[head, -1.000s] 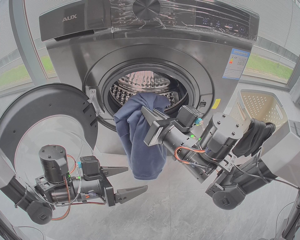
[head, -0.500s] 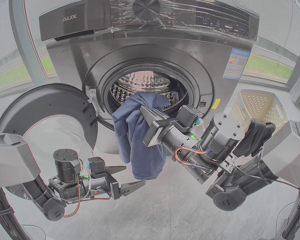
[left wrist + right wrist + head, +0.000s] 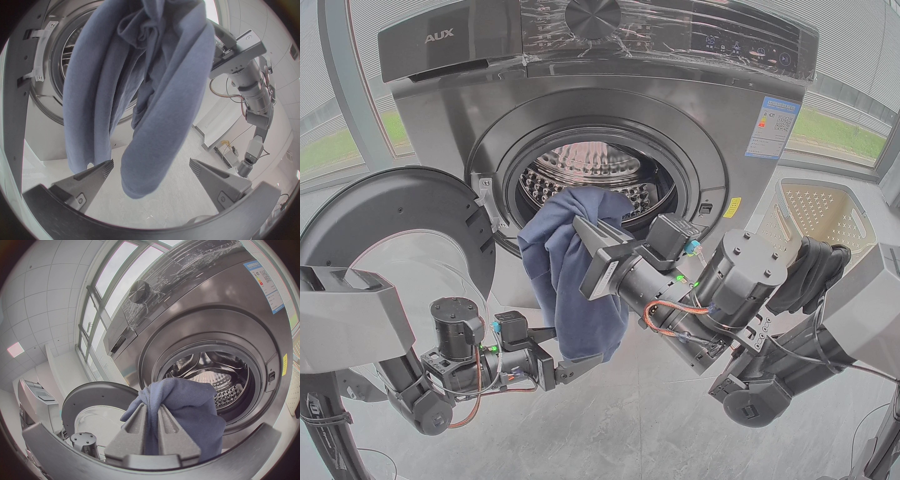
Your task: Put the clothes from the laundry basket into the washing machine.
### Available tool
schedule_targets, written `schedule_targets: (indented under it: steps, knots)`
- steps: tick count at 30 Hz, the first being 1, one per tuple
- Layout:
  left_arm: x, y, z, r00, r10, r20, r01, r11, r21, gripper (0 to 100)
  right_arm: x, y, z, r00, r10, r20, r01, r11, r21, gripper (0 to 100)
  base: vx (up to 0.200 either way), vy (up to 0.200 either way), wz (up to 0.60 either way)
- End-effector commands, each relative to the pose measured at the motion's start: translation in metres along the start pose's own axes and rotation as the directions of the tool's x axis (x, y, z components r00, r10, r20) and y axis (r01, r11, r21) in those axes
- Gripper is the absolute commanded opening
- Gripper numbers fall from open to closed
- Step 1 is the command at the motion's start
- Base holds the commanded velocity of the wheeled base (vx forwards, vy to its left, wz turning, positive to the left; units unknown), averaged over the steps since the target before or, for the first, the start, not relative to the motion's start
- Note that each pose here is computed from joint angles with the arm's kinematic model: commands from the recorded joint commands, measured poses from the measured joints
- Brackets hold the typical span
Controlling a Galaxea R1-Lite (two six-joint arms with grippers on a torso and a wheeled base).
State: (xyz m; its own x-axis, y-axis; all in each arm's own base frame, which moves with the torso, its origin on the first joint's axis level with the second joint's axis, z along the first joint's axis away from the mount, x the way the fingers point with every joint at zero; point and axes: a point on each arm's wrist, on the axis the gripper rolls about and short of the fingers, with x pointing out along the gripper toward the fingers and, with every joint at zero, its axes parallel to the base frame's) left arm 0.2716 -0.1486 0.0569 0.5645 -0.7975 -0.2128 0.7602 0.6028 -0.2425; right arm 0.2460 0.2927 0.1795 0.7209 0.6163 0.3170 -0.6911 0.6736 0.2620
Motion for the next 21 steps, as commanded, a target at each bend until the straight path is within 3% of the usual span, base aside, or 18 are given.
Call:
schedule_targets:
  steps: [1,5,19,20,21]
  knots:
    - [0.013,0.007,-0.005,1.000,0.004,-0.003,-0.004,1.000,-0.004,100,0.000,0.001,0.002,1.000,0.003,0.005,-0.003,1.000,0.000,0,0.000,0.000,0.00]
    - [0.022,0.011,-0.002,1.000,0.000,0.025,0.000,1.000,0.006,100,0.000,0.000,0.001,1.000,0.001,0.004,-0.001,1.000,-0.001,0,0.000,0.000,0.00]
    - [0.028,0.001,0.003,0.997,-0.037,0.072,0.034,0.999,0.035,100,-0.001,-0.003,-0.002,1.000,-0.027,-0.002,0.027,1.000,-0.006,0,0.000,0.000,0.00]
    - [0.028,0.001,0.003,0.997,-0.034,0.074,0.031,0.999,0.032,0,-0.002,-0.003,-0.003,1.000,-0.028,-0.006,0.028,1.000,-0.007,0,0.000,0.000,0.00]
    - [0.027,-0.001,0.003,0.996,-0.039,0.078,0.037,0.999,0.031,0,-0.002,-0.004,-0.003,1.000,-0.030,-0.009,0.030,1.000,-0.008,0,0.000,0.000,0.00]
